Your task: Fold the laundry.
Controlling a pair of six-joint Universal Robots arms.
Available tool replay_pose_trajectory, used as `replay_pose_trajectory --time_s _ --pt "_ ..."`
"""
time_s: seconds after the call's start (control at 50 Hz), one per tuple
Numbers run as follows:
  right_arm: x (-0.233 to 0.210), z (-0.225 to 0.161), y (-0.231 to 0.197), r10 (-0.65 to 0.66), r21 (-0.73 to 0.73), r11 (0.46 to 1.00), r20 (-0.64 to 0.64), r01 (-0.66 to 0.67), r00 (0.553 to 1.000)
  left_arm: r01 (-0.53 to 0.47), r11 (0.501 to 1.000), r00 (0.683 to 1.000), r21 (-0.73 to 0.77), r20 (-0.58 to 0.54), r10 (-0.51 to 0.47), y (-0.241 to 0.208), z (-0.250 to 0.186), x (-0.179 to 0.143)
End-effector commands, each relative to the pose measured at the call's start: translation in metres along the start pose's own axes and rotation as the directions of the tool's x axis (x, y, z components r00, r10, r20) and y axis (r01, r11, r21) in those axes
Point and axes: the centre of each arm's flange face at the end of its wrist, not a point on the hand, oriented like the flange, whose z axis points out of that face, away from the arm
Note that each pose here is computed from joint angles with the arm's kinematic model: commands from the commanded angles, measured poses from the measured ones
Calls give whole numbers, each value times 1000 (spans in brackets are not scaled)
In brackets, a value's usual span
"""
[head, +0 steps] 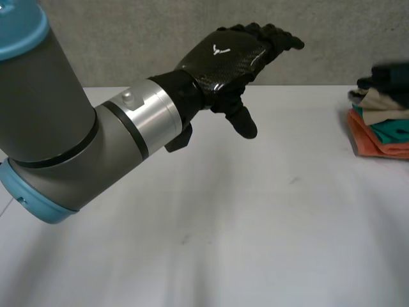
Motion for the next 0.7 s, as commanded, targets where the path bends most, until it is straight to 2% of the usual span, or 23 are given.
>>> replay_pose_trajectory --time_s 0.02,0.06,0.18,0.26,0.34,0.42,0.52,0.6,0.62,0.68,0.7 --pt "8 -33 70 48 -114 993 159 -30 986 8 1000 1000 -24 -3 -8 8 -2 2" --pt "6 -34 70 50 -111 993 188 -30 981 9 1000 1000 -26 -5 -9 8 -2 3" --pt "13 -25 46 24 -76 997 168 -11 986 5 1000 1000 -17 -4 -5 6 -2 3" --pt "24 -17 17 2 -43 999 94 2 996 4 1000 1000 -9 -13 -5 3 -2 7" --pt "32 -15 -16 56 -27 998 31 -55 998 9 1000 1000 -6 -24 -9 0 -3 13" --pt "40 -31 -46 126 -76 989 -12 -127 992 11 1000 999 -1 -52 -11 -2 -4 25" --pt "55 -54 -65 122 -190 972 -91 -138 988 9 1000 998 9 -66 -9 -7 -7 32" --pt "88 -82 -74 -41 -370 929 -190 -33 981 12 1000 998 2 -68 -12 -5 -9 34" --pt "101 -90 -83 -146 -433 900 -206 44 967 13 1000 998 3 -66 -13 -6 -9 34" --pt "116 -94 -95 -302 -502 850 -212 161 930 8 1000 998 16 -66 -7 -10 -10 34" --pt "122 -92 -103 -385 -514 826 -221 229 896 4 1000 998 30 -64 -2 -14 -10 33"
